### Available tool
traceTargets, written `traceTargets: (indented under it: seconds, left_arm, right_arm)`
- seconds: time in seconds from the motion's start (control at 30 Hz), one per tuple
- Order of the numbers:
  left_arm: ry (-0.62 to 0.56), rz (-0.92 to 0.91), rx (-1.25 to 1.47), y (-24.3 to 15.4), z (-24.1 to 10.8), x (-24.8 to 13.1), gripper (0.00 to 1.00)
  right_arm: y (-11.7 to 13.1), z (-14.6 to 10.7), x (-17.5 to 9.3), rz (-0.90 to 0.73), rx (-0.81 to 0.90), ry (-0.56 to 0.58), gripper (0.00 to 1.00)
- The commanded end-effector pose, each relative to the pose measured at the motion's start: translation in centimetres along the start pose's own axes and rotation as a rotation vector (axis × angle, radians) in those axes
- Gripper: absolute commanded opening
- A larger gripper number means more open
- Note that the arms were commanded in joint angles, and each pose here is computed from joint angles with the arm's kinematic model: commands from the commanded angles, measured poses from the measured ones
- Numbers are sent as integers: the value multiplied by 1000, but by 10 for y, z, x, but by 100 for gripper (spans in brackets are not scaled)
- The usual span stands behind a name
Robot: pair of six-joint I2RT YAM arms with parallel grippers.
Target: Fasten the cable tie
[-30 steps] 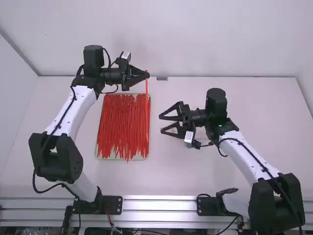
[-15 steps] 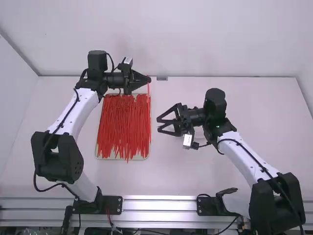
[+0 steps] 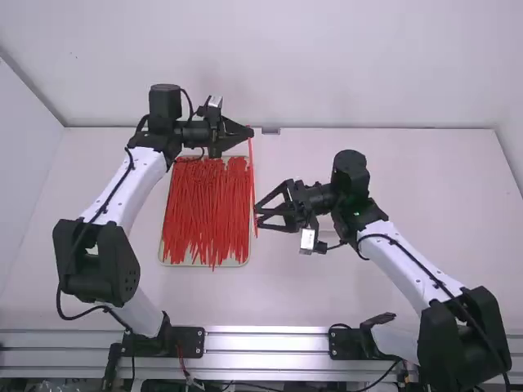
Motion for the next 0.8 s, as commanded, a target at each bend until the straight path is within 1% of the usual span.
traceTargets:
  seconds: [0.0,0.03,0.07,0.1,0.2,0.33,0.43,0.47,0.5,0.6,0.77]
  left_arm:
    - [2,10,5,3,-5,4,1]
    - [-3,14,-2,5,-4,4,1]
    - [-3,13,-6,6,-4,5,1]
    - [-5,10,0,7,-4,5,1]
    - [-3,-6,2,10,-4,6,1]
    - [-9,-23,5,13,-4,7,1]
    - [-6,-44,12,13,-4,8,1]
    - [-2,-59,29,11,-4,8,1]
    - [-2,-65,34,10,-4,8,1]
    - [11,-93,80,5,-5,8,2]
    - [31,-106,89,2,-8,7,2]
  right_arm:
    - [1,-2,4,3,2,17,81]
    - [1,-5,6,6,3,38,81]
    - [2,-8,8,10,2,61,77]
    - [2,-9,10,12,2,69,75]
    - [3,-11,16,16,2,83,62]
    - [3,-13,20,19,3,101,55]
    - [3,-13,19,19,10,99,54]
    - [4,-13,19,19,11,101,49]
    - [4,-13,19,19,15,100,48]
    - [4,-13,18,19,19,102,40]
    - [4,-16,13,17,21,116,40]
Point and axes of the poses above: each hand's point on the last joint's axis, 136 mm out from that joint toward the fingers, its own x axis out along the fingers, its own y axis along the line the jaws close on, z = x × y, the point moved 2 cm from there along -x, back along the fingers, and after that the axes turned 7 degrees about x, right-handed, at the moved point
